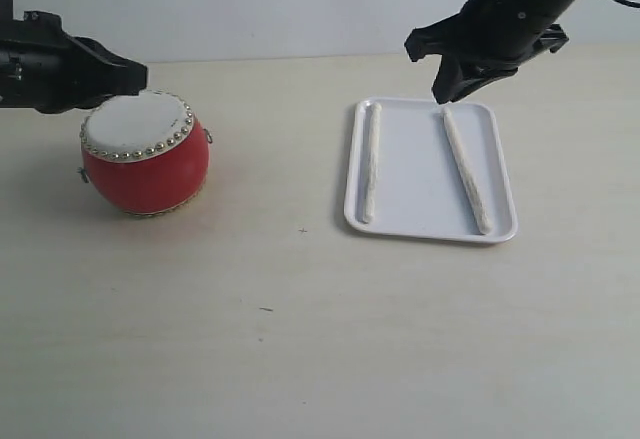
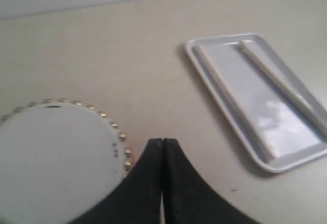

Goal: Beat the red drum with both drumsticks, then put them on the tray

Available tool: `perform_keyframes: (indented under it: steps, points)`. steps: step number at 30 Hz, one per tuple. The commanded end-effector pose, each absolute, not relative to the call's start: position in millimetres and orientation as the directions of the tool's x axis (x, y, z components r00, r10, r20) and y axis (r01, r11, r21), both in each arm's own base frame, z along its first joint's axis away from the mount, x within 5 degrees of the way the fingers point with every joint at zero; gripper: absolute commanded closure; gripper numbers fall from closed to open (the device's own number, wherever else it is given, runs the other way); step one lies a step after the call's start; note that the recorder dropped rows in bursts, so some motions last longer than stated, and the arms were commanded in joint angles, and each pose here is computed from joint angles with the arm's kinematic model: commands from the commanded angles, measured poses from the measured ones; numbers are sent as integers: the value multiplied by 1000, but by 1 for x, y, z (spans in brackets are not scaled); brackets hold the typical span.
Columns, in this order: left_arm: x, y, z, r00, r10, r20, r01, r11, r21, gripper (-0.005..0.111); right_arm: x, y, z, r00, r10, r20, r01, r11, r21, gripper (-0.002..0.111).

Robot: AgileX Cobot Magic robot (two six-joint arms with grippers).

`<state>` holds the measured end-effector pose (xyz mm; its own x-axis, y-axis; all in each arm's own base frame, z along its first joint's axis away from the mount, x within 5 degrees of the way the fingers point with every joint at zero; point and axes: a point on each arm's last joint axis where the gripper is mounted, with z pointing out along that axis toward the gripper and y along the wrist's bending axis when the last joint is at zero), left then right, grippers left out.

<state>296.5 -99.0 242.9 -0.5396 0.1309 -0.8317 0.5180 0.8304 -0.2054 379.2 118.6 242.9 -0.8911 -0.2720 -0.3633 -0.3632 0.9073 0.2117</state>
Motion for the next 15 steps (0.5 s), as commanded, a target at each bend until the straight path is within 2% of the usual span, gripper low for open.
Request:
perform_keyframes:
  steps: [1, 3, 7, 13, 15]
  points:
    - [270, -96, 265, -446, 156, -881, 359, 933, -17, 107, 347, 113, 262, -777, -189, -600, -395, 889, 232, 108]
    - [255, -96, 273, -410, 170, -896, 314, 949, 37, 107, 329, 113, 269, -703, -158, -693, -440, 862, 250, 108]
    - [229, -92, 285, -348, 183, -920, 311, 948, 71, 107, 288, 106, 277, -544, -100, -833, -505, 832, 230, 108]
    - [203, -81, 290, -308, 154, -939, 312, 948, 53, 107, 246, 94, 278, -348, -137, -927, -559, 825, 88, 108]
    - [198, -79, 289, -307, 142, -941, 309, 950, 42, 107, 239, 93, 276, -293, -217, -931, -591, 807, -2, 108]
